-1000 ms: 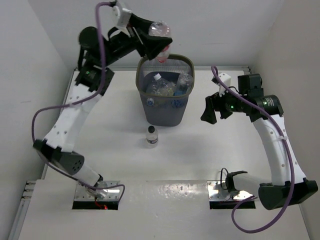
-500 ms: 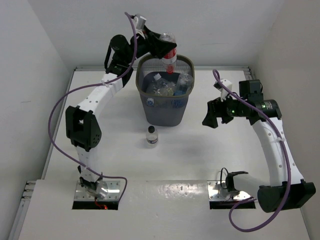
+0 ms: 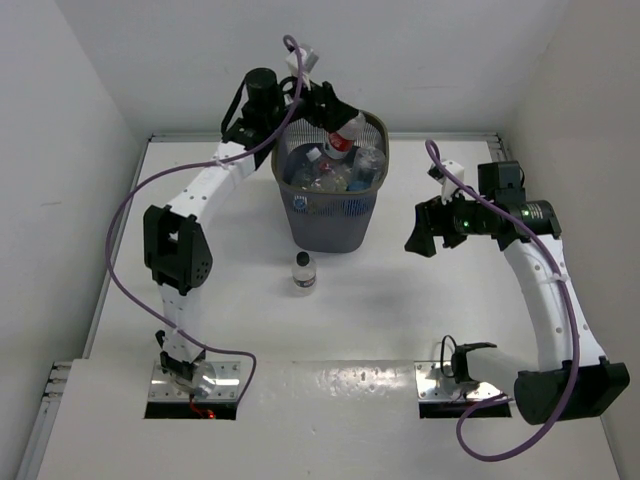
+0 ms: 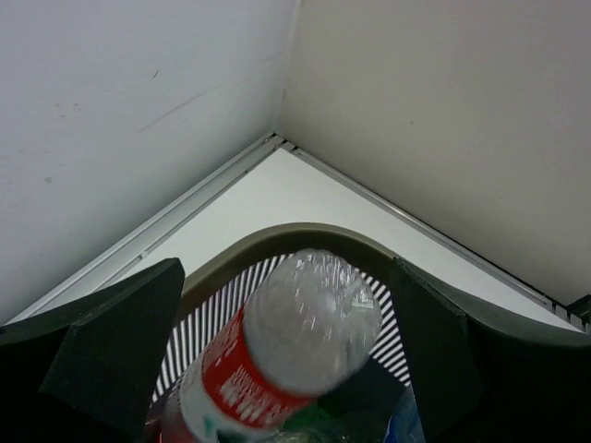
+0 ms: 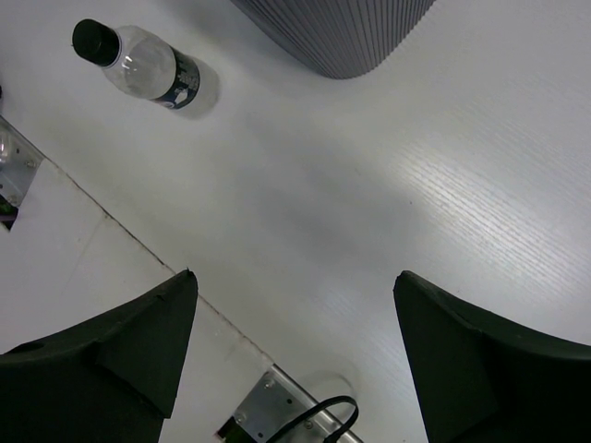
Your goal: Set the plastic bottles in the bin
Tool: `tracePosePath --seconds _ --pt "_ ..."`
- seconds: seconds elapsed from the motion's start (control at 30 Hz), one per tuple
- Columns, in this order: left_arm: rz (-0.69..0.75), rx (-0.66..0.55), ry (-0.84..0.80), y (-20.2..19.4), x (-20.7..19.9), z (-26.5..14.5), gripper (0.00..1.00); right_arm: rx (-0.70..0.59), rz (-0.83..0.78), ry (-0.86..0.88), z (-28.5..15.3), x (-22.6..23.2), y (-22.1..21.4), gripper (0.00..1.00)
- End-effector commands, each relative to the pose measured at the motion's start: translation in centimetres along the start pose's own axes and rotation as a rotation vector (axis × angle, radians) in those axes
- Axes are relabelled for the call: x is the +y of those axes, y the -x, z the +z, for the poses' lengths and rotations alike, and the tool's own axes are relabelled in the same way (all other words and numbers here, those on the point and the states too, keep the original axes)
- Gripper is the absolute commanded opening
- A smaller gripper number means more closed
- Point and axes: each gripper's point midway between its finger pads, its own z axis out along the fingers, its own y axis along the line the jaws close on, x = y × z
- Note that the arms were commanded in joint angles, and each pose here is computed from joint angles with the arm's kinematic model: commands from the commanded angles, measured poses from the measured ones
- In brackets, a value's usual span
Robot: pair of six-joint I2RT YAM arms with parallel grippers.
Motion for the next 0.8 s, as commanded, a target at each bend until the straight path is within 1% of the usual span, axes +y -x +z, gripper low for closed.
tracePosePath --seconds 0.0,0.07,0.1,0.17,0.2,0.23,0.27,0.3,0.33,0.37,0.43,0.47,0.5,0.53,0.57,0.6,0.63,0.67,0.7,0.73,0.77 --pt "0.108 -0.093 0.013 6.8 -2.3 -1.6 1.00 -0.071 -0.050 0.001 -1.2 0.5 2.3 0.85" --pt "0.164 -0.171 -0.015 11.3 -4.7 -3.0 1.00 -0.100 -0.069 0.008 -1.7 0.9 2.8 0.85" --pt "0.207 -0.220 -0.026 14.5 -6.8 -4.7 1.00 -0.117 -0.081 0.014 -2.0 1.2 3.4 0.85" --pt "0.252 -0.302 -0.002 18.9 -8.6 -7.3 1.00 -0.158 -0.131 0.067 -2.6 3.2 4.1 0.82" --pt "0.254 -0.321 0.006 20.2 -9.1 -8.7 1.00 -0.177 -0.160 0.080 -3.0 3.9 4.6 0.80" --pt "0.281 -0.393 0.032 23.5 -10.9 -11.6 1.00 -0.185 -0.214 0.113 -3.0 5.4 4.7 0.76" --pt "0.281 -0.395 0.075 23.9 -10.3 -13.0 1.00 -0.189 -0.268 0.153 -2.8 7.1 5.0 0.75" --pt "0.270 -0.408 0.097 24.6 -10.6 -14.4 1.00 -0.178 -0.318 0.188 -2.5 8.8 4.7 0.73" --pt "0.251 -0.413 0.125 24.8 -10.6 -15.6 1.00 -0.183 -0.363 0.187 -2.4 9.5 5.1 0.73" --pt "0.247 -0.431 0.179 25.4 -10.6 -18.2 1.00 -0.139 -0.438 0.252 -1.3 12.3 4.3 0.71" --pt "0.214 -0.420 0.230 24.8 -10.4 -20.2 1.00 -0.118 -0.495 0.258 -0.4 13.6 4.4 0.70" --pt "0.206 -0.423 0.290 24.3 -10.1 -22.1 1.00 -0.064 -0.549 0.311 1.3 15.7 3.3 0.70" --pt "0.192 -0.412 0.321 23.5 -9.7 -22.9 1.00 -0.052 -0.566 0.312 1.9 16.1 2.7 0.70" --pt "0.167 -0.401 0.345 22.7 -9.4 -23.5 1.00 -0.081 -0.592 0.314 2.5 16.8 3.4 0.70" --pt "0.160 -0.389 0.359 21.8 -9.2 -24.1 1.00 -0.032 -0.613 0.287 4.5 17.0 2.8 0.71" --pt "0.126 -0.339 0.388 19.2 -7.9 -24.1 1.00 -0.027 -0.623 0.294 5.1 17.8 2.6 0.72" --pt "0.127 -0.335 0.380 18.7 -8.9 -24.9 1.00 -0.055 -0.624 0.278 6.5 17.9 3.4 0.72" --pt "0.106 -0.320 0.395 17.7 -8.5 -25.3 1.00 -0.041 -0.597 0.273 7.8 18.1 3.4 0.75" --pt "0.085 -0.287 0.406 15.8 -7.8 -25.4 1.00 -0.025 -0.584 0.270 9.1 18.1 3.3 0.77" --pt "0.081 -0.281 0.408 15.3 -7.8 -25.6 1.00 -0.075 -0.579 0.271 9.7 18.5 4.6 0.78" --pt "0.086 -0.288 0.406 15.2 -8.5 -26.2 1.00 -0.074 -0.559 0.268 10.3 18.6 4.7 0.80"
